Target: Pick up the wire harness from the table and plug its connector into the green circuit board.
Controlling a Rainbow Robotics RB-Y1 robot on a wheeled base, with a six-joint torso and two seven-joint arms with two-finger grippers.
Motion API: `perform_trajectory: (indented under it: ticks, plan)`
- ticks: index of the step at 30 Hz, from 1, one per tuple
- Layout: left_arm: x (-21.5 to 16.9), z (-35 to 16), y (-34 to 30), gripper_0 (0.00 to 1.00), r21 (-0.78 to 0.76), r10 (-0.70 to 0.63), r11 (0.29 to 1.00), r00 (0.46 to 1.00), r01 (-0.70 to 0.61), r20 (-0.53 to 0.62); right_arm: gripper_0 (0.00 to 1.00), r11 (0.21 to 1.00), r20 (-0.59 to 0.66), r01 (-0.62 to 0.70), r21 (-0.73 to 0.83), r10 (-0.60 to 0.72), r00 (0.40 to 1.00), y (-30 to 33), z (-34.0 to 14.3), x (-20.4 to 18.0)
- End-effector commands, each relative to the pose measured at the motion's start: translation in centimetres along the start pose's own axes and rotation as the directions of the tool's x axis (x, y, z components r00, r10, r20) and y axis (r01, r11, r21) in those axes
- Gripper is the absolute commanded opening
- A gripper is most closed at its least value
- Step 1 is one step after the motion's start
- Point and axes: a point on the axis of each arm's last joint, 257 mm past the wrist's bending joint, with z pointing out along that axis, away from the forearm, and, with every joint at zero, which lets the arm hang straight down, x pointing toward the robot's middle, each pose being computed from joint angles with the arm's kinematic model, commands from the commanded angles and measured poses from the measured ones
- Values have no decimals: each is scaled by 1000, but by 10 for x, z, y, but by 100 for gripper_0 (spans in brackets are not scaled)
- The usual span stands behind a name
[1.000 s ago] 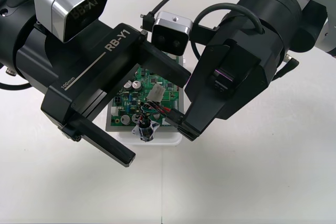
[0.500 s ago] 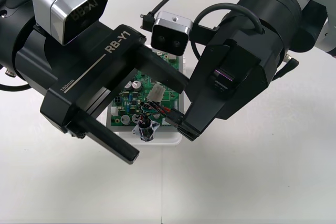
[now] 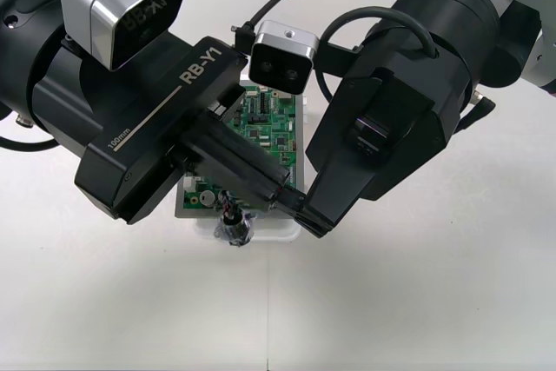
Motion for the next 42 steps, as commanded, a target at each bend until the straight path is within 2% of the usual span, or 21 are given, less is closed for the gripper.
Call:
perform_trajectory:
  ticks: [1, 17, 18, 20, 27, 31, 42]
  plan:
    - [-17, 13, -2, 0, 18, 7, 1000, 1000, -7, 8, 0, 1000, -49, 6, 6, -6, 999, 8, 10, 1]
    - [-17, 12, 1, 0, 10, 1, 1000, 1000, -1, 12, 0, 1000, -48, 15, 6, -15, 999, 8, 10, 1]
    - [-17, 12, 1, 0, 10, 3, 1000, 1000, -3, 11, 18, 1000, -48, 15, 6, -15, 999, 8, 10, 1]
    - [-18, 12, 1, 0, 9, 5, 1000, 1000, -5, 11, 42, 1000, -48, 15, 6, -15, 999, 8, 10, 1]
    - [-18, 12, 1, 0, 10, 7, 1000, 1000, -7, 12, 81, 1000, -39, 18, 6, -18, 999, 7, 7, -1]
    - [-17, 12, 2, 0, 8, 6, 1000, 1000, -6, 12, 87, 1000, -36, 20, 6, -20, 999, 7, 7, -1]
    - [-17, 11, 4, 0, 3, 13, 1000, 1000, -13, 14, 90, 1000, -36, 28, 6, -28, 999, 7, 6, -2]
